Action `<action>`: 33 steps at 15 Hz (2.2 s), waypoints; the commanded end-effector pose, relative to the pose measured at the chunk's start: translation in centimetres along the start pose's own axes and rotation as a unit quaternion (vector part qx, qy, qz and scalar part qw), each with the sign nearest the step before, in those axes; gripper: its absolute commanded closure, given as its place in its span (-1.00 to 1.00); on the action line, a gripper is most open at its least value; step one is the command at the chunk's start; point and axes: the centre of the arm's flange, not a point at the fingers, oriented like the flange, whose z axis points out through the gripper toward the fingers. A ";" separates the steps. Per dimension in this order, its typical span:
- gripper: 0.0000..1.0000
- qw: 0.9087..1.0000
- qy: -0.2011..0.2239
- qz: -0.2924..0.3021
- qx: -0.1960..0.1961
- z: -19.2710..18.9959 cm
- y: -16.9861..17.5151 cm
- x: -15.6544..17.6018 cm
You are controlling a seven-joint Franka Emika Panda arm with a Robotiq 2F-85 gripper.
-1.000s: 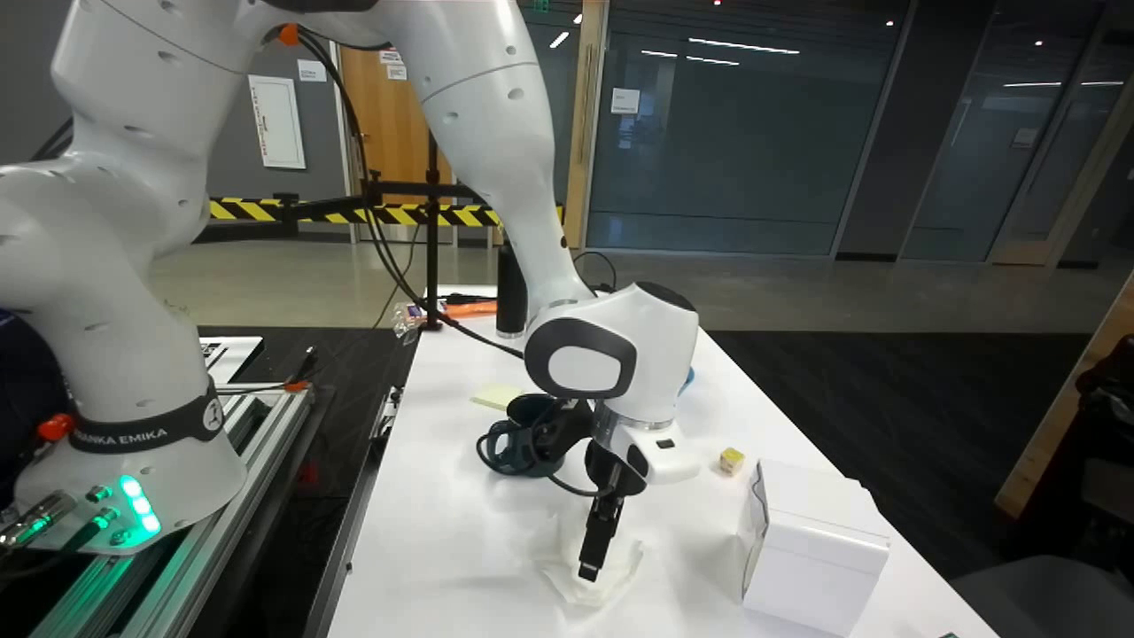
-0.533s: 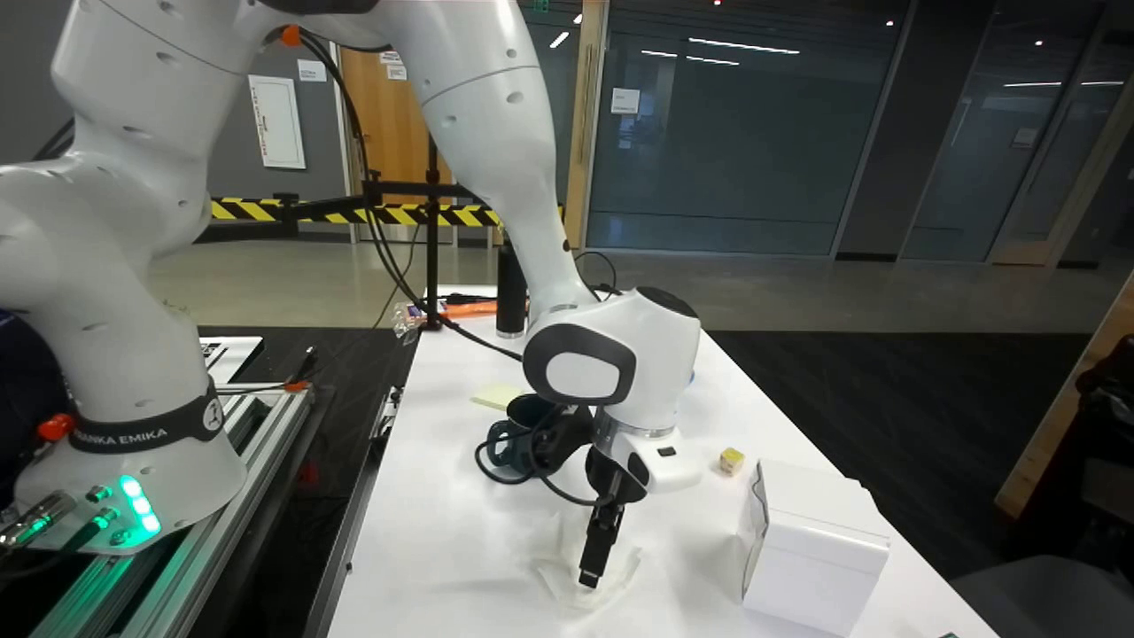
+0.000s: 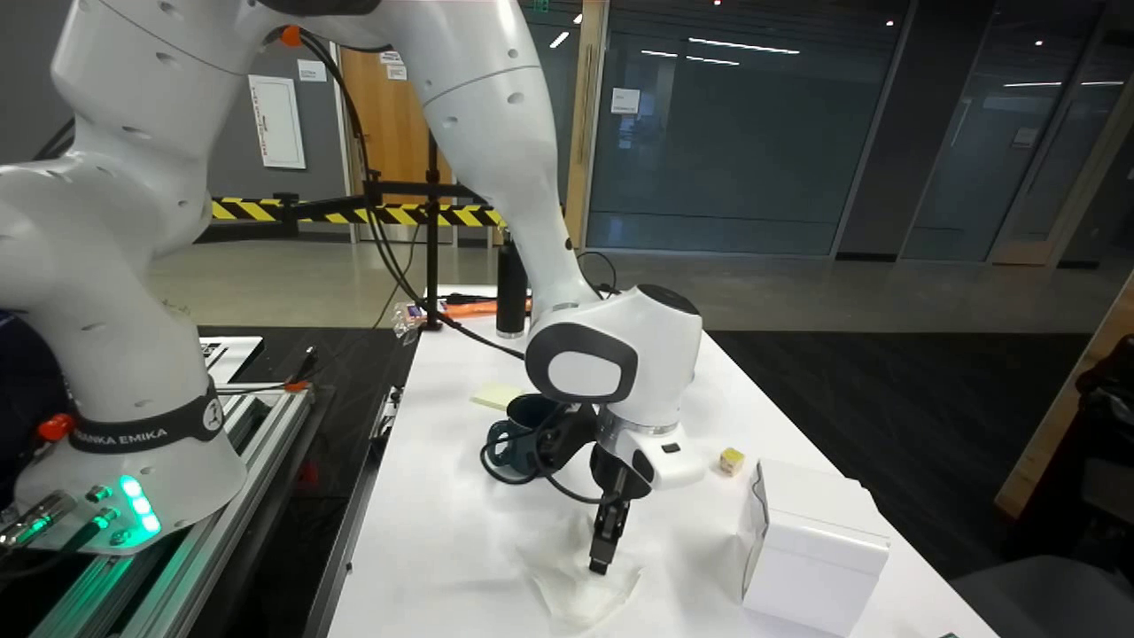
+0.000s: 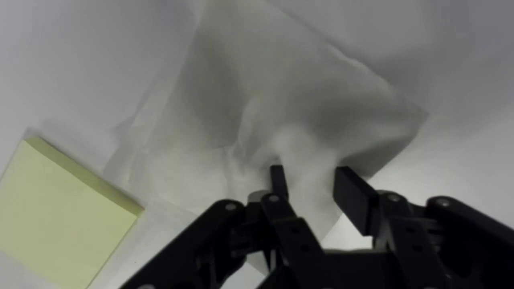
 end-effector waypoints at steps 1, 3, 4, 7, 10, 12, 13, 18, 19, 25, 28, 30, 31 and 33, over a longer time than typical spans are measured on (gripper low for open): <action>0.80 1.000 0.006 -0.002 0.016 0.3 0.2 0.5; 0.99 1.000 0.008 -0.002 0.016 0.2 0.2 0.6; 1.00 1.000 0.009 -0.001 0.016 0.1 0.1 0.6; 0.44 1.000 0.011 0.003 0.021 -1.1 0.1 0.3; 0.06 0.999 0.012 0.007 0.034 -3.4 0.5 -0.5; -0.22 0.999 0.021 0.010 0.040 -5.0 0.7 -0.9; -0.35 0.999 0.027 0.011 0.042 -5.7 0.8 -1.1; -0.98 0.998 0.040 0.017 0.034 -6.3 0.9 -1.3; -1.00 0.998 0.042 0.017 0.034 -6.4 1.0 -1.5; -1.00 0.998 0.045 0.027 0.022 -5.5 1.5 -1.5; -1.00 0.998 0.043 0.045 0.011 -4.9 4.1 -1.3; -1.00 0.997 0.032 0.063 0.006 -4.0 5.6 -0.8; -1.00 0.997 0.030 0.069 0.007 -3.6 6.1 -0.6; -1.00 0.997 0.022 0.071 0.011 -2.7 6.3 -0.5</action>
